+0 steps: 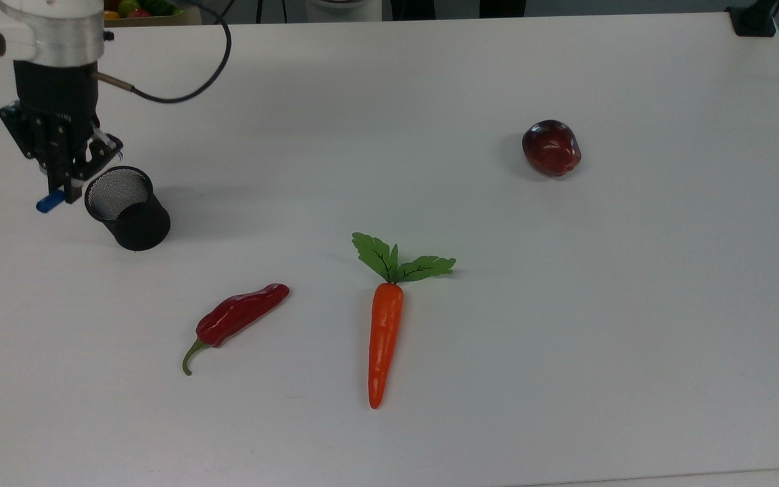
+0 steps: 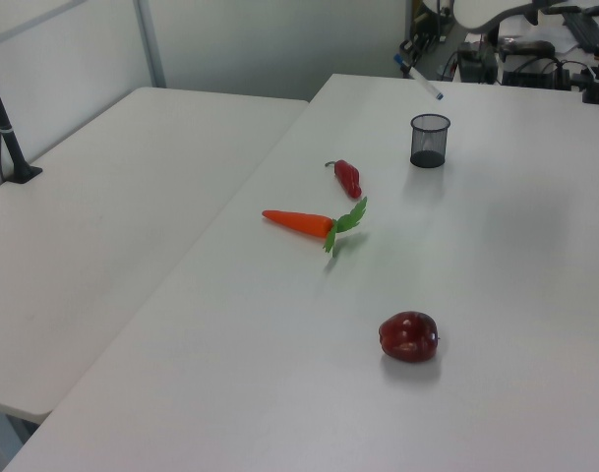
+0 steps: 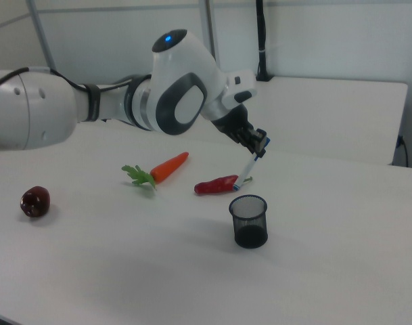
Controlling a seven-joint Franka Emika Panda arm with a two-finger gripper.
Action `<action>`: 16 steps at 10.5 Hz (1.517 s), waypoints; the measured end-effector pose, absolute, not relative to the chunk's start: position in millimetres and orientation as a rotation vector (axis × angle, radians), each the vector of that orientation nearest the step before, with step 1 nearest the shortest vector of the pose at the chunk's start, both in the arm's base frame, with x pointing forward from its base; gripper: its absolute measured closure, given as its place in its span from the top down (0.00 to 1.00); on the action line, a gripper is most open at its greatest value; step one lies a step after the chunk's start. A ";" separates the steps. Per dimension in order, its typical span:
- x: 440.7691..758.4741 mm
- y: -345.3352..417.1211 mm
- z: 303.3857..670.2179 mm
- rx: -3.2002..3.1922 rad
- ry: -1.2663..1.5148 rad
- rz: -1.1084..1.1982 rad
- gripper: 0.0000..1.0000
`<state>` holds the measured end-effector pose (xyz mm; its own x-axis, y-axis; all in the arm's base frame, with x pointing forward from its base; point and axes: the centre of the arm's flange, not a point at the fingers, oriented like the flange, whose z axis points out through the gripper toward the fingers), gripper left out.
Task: Place marker
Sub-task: 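Lower the marker into the pen cup and open the gripper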
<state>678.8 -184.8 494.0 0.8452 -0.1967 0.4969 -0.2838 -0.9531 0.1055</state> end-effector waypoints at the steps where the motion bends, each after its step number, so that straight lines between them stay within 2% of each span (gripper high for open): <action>1: 681.1 -187.1 480.2 2.842 -0.370 0.764 0.16; 4: 679.8 -196.9 442.5 2.846 -0.380 0.754 0.16; 8: 679.0 -196.8 414.6 2.868 -0.380 0.691 0.18; 11: 679.3 -196.8 412.7 2.869 -0.380 0.687 0.67; 13: 680.6 -193.5 413.9 2.871 -0.373 0.691 0.96; 14: 682.3 -189.1 415.2 2.872 -0.364 0.697 1.00; 16: 688.6 -168.7 418.9 2.882 -0.322 0.714 1.00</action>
<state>688.6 -168.7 418.9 0.8634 -0.1697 0.4751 -0.2436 -0.9649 0.0979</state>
